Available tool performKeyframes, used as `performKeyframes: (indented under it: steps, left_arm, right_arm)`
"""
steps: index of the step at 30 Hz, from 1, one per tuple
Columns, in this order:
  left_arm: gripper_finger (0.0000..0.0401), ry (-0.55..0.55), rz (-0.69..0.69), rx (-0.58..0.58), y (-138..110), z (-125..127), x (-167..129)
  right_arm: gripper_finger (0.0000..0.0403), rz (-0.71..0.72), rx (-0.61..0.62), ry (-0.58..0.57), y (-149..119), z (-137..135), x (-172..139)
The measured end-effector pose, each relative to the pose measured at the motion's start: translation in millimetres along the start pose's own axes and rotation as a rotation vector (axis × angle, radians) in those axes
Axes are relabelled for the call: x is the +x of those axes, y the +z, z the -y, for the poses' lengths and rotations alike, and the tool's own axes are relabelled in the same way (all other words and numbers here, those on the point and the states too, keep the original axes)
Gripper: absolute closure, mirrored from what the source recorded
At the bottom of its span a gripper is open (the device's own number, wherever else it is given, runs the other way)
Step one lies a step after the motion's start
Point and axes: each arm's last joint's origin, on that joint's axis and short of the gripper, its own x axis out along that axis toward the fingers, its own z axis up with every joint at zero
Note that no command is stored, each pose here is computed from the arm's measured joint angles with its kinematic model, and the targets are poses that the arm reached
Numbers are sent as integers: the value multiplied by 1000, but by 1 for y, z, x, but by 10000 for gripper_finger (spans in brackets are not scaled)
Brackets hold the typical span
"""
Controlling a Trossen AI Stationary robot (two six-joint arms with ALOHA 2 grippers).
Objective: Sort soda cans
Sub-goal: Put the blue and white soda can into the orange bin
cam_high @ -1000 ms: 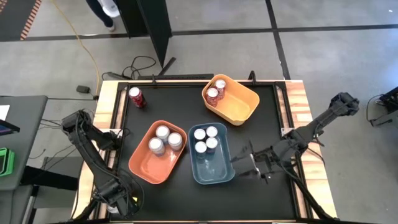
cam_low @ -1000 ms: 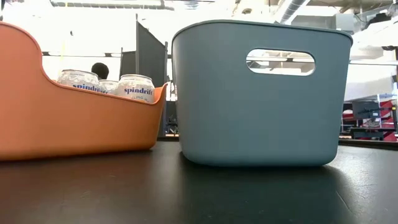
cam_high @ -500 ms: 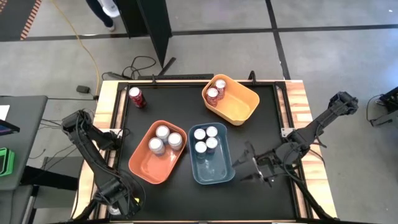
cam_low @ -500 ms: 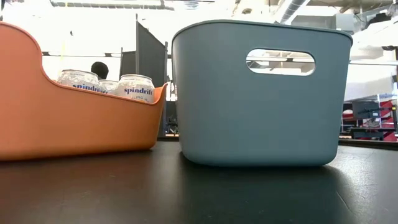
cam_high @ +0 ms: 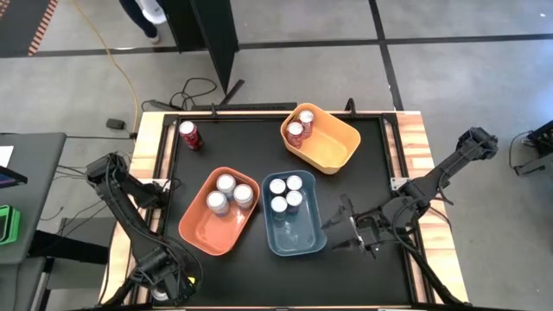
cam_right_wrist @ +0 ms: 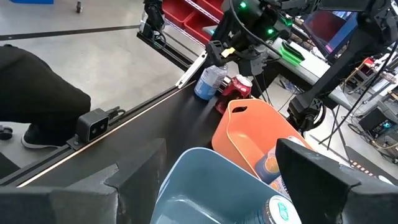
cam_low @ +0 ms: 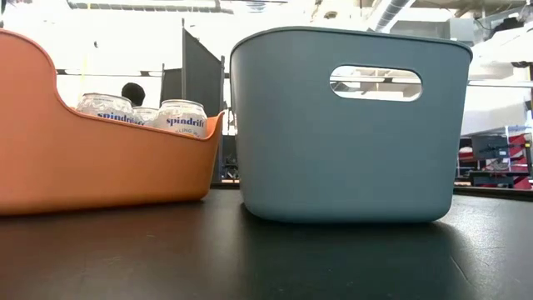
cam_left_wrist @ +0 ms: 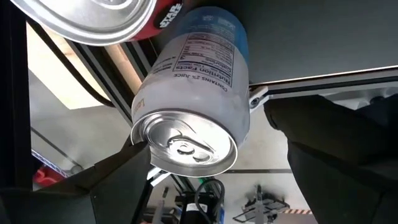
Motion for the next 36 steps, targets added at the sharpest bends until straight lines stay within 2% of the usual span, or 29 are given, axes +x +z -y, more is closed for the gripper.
performKeyframes:
  steps: [6,10,15,36]
  left_arm:
    - [31,-39,64,5,-6,0,-16]
    - [31,-16,118,-14,-9,-5,-30]
    - [31,20,145,-14,-10,-10,-32]
    - [31,123,166,55,-23,-4,10]
  right_arm:
    - [80,0,-1,0,0,0,0]
    - [80,0,-1,0,0,0,0]
    - [80,-5,-3,2,0,0,0]
    - [80,-24,-7,10,-2,-1,0]
